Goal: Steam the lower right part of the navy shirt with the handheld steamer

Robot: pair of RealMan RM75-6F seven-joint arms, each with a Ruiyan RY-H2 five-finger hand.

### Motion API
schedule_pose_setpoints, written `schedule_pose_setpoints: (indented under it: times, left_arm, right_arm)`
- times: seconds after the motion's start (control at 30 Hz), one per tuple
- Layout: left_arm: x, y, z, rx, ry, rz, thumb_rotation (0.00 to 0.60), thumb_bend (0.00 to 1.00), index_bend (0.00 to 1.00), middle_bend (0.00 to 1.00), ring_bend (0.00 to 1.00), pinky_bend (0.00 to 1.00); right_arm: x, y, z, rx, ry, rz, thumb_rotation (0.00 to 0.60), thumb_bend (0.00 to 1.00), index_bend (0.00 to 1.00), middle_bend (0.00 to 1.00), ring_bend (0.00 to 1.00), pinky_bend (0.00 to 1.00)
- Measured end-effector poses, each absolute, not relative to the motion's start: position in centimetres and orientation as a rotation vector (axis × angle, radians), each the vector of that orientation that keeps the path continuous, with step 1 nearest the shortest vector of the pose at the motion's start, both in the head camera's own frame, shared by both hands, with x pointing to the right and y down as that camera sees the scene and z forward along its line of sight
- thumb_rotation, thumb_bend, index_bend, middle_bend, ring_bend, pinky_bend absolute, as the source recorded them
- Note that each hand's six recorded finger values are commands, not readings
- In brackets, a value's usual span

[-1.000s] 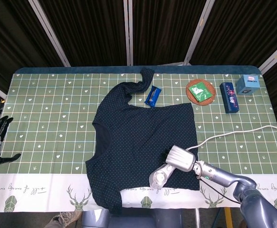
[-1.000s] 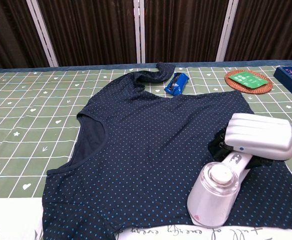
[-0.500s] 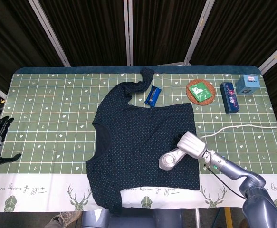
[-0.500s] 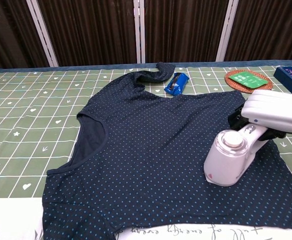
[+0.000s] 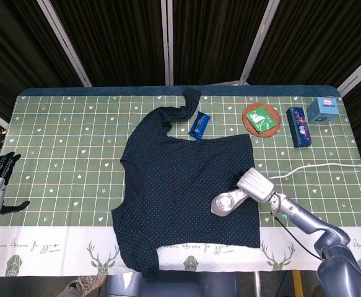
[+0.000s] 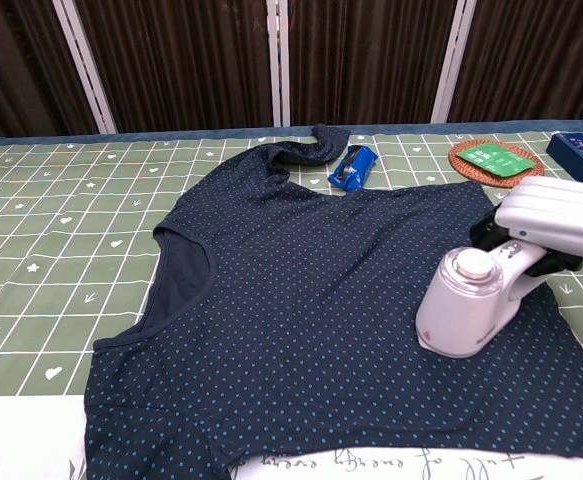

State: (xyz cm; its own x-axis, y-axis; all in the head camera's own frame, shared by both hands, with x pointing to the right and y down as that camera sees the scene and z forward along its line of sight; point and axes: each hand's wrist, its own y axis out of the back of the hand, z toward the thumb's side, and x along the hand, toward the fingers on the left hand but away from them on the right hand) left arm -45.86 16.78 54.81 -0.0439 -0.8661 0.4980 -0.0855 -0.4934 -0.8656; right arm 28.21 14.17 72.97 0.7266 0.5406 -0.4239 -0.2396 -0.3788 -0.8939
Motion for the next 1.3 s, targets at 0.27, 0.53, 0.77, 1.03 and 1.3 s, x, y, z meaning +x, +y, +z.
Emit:
schedule_pose_setpoints:
  times: [0.27,0.53,0.77,1.03,1.3]
  left_arm:
    - [-45.9,16.8,54.8,-1.613,1.023,-1.601,0.6,0.0,0.0,0.0,0.0,0.0]
    - [-45.9,16.8,54.8,-1.613,1.02,-1.601,0.6,0.0,0.0,0.0,0.0,0.0]
    - [-45.9,16.7,54.7,-1.613,1.023,-1.599,0.6,0.0,0.0,0.0,0.0,0.0]
    - [-45.9,16.7,54.8,-1.614,1.023,-1.6,0.6,0.0,0.0,0.0,0.0,0.0]
    - [-45.8,16.7,54.6,-1.616,1.026,-1.595,0.6,0.0,0.0,0.0,0.0,0.0]
  right_arm:
    - [25.9,16.2,72.9,-1.836,-0.205,0.745,0.6,1.0,0.8,0.64,0.61,0.9]
    - [23.8,18.1,72.2,-1.874,-0.168,0.619,0.6,1.0,0.8,0.64,0.61,0.9]
    - [22.9,18.6,71.6,-1.889,-0.175,0.573,0.6,1.0,0.8,0.64,0.61,0.9]
    - [24.4,14.7,70.3,-1.849,-0.357,0.647,0.6,1.0,0.8,0.64,0.61,0.9]
    - [29.2,8.1,69.3,-1.724,-0.611,0.873,0.6,1.0,0.8,0.64,0.61,0.9]
